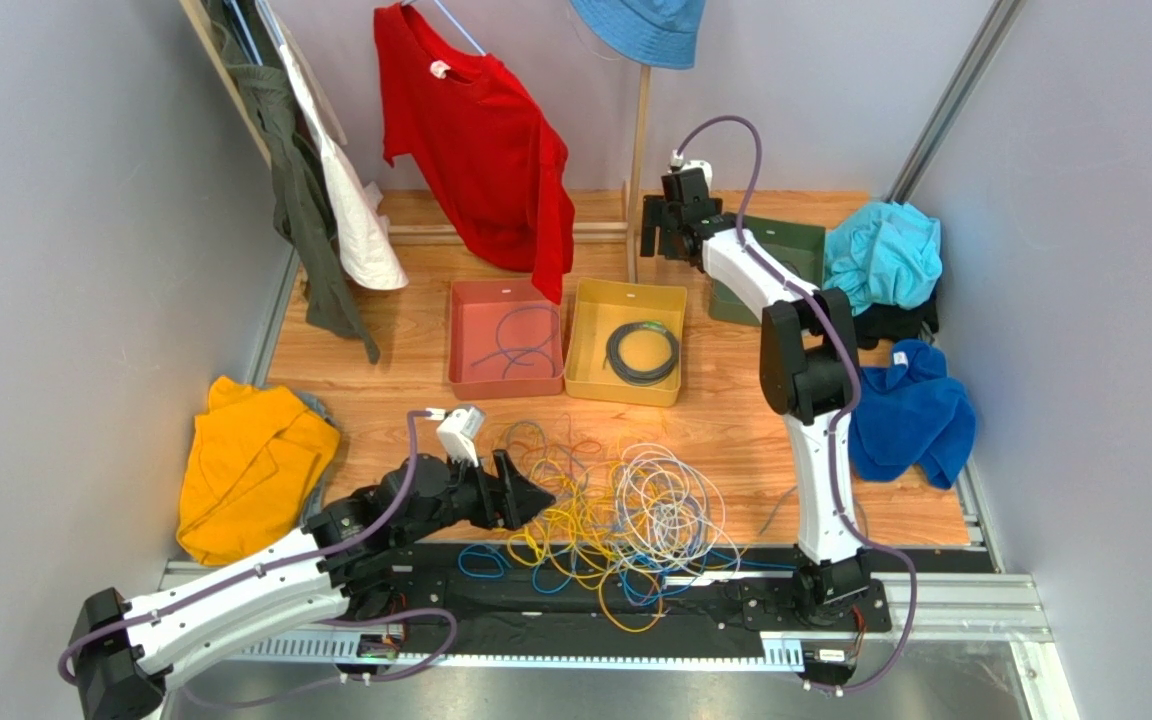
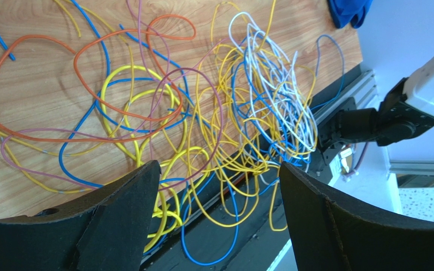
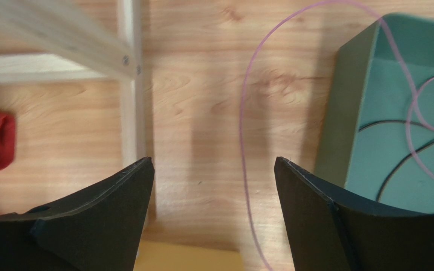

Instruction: Untangle the cables

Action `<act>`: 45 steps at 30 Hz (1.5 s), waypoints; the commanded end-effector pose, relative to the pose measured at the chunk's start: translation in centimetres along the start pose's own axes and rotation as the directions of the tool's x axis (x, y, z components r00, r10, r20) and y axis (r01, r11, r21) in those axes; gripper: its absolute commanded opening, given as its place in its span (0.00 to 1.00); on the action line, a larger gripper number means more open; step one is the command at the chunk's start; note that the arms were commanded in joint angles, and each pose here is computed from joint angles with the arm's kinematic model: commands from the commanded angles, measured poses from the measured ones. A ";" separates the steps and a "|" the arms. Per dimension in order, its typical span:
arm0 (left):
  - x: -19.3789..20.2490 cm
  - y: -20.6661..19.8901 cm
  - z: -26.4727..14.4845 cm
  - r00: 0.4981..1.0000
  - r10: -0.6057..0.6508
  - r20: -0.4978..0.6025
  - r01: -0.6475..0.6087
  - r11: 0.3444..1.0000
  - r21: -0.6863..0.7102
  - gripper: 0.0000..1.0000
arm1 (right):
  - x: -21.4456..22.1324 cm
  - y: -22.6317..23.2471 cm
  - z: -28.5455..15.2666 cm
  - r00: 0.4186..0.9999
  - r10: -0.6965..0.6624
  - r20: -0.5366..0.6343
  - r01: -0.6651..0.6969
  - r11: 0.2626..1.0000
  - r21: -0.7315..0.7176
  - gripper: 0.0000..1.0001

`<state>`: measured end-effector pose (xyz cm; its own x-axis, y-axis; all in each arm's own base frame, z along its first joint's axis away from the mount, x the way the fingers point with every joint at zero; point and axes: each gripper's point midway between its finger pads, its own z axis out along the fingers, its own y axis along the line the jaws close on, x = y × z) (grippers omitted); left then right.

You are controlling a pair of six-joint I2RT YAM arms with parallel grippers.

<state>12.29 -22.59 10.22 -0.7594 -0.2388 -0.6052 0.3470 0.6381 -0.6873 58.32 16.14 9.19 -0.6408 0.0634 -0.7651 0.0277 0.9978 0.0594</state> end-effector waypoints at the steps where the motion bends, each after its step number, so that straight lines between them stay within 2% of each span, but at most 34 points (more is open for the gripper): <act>1: -1.0 -0.9 0.3 0.999 0.027 0.024 -0.027 0.999 0.018 0.86 | -3.3 -1.7 0.0 0.995 -0.037 0.088 0.027 0.994 0.107 0.78; 2: -1.0 -0.9 0.4 0.999 0.025 0.025 -0.025 1.000 0.017 0.86 | -2.9 -1.9 0.1 0.996 -0.042 0.080 0.033 0.993 0.116 0.71; 3: -1.0 -0.9 0.5 0.999 0.027 0.024 -0.027 0.999 0.018 0.86 | -2.6 -2.1 0.2 0.996 -0.042 0.078 0.033 0.992 0.121 0.44; 5: -1.0 -0.9 0.6 0.999 0.022 0.025 -0.022 1.000 0.017 0.87 | -3.1 -2.1 -0.2 0.994 -0.042 0.098 0.030 0.993 0.118 0.10; 8: -0.9 -0.9 0.7 1.000 0.020 0.019 -0.021 1.000 0.022 0.86 | -2.9 -2.3 -0.5 0.995 -0.042 0.090 0.031 0.993 0.114 0.00; 16: -0.6 -0.9 0.3 1.000 0.002 0.017 -0.003 1.000 0.027 0.86 | -3.5 -3.7 -2.9 0.993 -0.011 0.115 -0.002 0.993 0.115 0.00; 19: -0.6 -0.7 0.0 1.000 -0.006 0.021 0.005 1.000 0.026 0.86 | -5.6 -4.6 -5.2 0.983 0.022 0.185 -0.045 0.991 0.126 0.00; 20: -0.6 -0.6 -0.1 1.000 -0.006 0.025 0.006 1.000 0.025 0.86 | -4.9 -5.2 -5.5 0.983 0.031 0.179 -0.054 0.990 0.130 0.00; 21: -0.6 -0.5 -0.3 1.000 -0.006 0.025 0.006 1.000 0.025 0.86 | -6.6 -5.4 -7.4 0.973 0.052 0.227 -0.079 0.990 0.114 0.00; 24: -0.7 -0.5 -0.5 0.999 -0.003 0.032 0.002 1.000 0.025 0.86 | -8.1 -7.9 -9.5 0.955 0.106 0.275 -0.144 0.982 0.121 0.00; 28: -0.9 -0.6 -0.4 0.999 -0.008 0.047 0.007 0.999 0.035 0.86 | -8.0 -10.5 -10.8 0.955 0.117 0.271 -0.167 0.972 0.168 0.00; 36: -0.5 -0.8 -0.1 1.000 -0.003 0.021 0.002 0.999 0.037 0.86 | -3.9 -15.2 -8.4 0.969 0.178 0.169 -0.217 0.943 0.251 0.00; 41: -0.6 -0.6 -0.1 1.000 0.002 0.029 -0.003 1.000 0.030 0.86 | -1.0 -15.2 -5.4 0.978 0.186 0.099 -0.206 0.945 0.256 0.00; 45: -0.7 -0.4 -0.1 0.999 0.010 0.033 -0.011 1.000 0.022 0.86 | -0.3 -15.0 -3.8 0.975 0.206 0.079 -0.220 0.945 0.243 0.00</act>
<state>12.31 -22.49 10.39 -0.7527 -0.2434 -0.6118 0.3535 0.6345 -0.6874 54.24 0.49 11.65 -0.5653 0.2387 -0.7896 0.3530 0.9351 0.0300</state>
